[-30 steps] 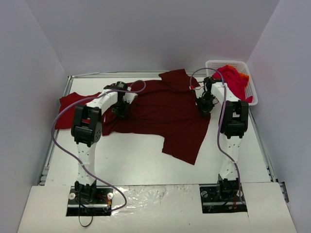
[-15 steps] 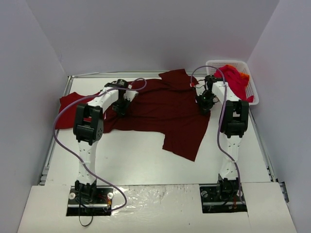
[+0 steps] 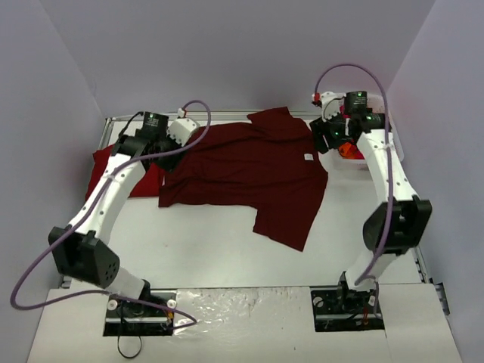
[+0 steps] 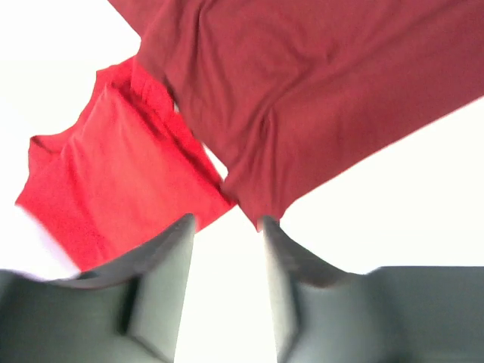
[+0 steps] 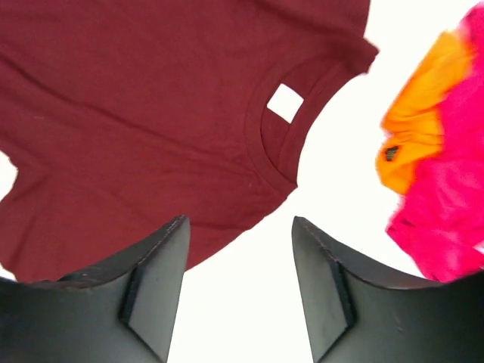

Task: Fold and stack the t-shirts
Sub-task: Grap the side of the flattened tshirt closest away from the robot with both arms

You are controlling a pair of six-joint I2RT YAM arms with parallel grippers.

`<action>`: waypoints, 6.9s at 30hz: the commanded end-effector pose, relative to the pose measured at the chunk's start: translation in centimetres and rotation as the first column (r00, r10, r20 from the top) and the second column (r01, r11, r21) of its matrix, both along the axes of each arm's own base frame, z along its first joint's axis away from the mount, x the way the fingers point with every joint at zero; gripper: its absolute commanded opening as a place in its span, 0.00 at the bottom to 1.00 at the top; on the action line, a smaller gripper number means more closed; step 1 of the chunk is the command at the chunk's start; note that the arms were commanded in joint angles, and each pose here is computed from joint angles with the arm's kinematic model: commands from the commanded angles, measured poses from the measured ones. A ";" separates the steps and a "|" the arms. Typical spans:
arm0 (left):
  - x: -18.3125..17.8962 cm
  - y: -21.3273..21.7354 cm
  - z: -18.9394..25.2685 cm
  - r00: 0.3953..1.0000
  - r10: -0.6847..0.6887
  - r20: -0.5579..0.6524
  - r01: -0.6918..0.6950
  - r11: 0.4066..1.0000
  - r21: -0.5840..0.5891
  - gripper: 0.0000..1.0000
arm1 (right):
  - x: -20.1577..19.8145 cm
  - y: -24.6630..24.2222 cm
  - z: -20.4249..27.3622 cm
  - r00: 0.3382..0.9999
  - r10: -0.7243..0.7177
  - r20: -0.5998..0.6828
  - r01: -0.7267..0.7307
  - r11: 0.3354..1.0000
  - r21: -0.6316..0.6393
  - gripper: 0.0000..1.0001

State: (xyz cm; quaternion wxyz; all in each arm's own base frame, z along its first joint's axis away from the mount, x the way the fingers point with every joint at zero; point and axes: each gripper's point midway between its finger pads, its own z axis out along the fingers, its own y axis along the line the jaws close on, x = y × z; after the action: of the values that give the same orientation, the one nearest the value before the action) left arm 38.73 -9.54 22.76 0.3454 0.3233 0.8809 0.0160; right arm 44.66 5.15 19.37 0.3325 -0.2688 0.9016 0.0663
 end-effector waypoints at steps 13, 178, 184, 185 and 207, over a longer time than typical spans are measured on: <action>-7.3 3.7 -12.6 0.979 -0.112 -0.168 0.147 0.965 0.218 0.59 | -7.6 0.6 -6.2 0.990 0.029 -0.136 -0.023 0.999 0.041 0.41; -13.1 1.3 -12.4 0.896 -0.268 -0.354 0.286 0.958 -0.002 0.02 | -30.4 6.7 -9.0 0.563 0.480 -0.673 -0.732 0.668 -0.135 0.00; -15.1 2.5 -13.1 0.885 -0.277 -0.375 0.312 0.949 0.037 0.02 | -31.1 4.4 -8.5 0.591 0.419 -0.689 -0.701 0.689 -0.182 0.00; -15.3 2.6 -13.0 0.885 -0.282 -0.370 0.319 0.947 0.041 0.02 | -31.2 3.9 -8.4 0.596 0.405 -0.693 -0.688 0.702 -0.182 0.00; -14.9 4.3 -14.0 0.933 -0.213 -0.290 0.258 0.958 0.126 0.02 | -25.0 1.6 -6.0 0.834 0.315 -0.454 -0.457 0.854 -0.247 0.00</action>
State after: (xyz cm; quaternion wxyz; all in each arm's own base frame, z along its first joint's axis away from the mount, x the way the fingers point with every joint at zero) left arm 22.52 -5.14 7.23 0.1577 0.4685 0.8692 -0.0102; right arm 18.50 7.04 12.20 0.0407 -0.4922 0.8686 0.0410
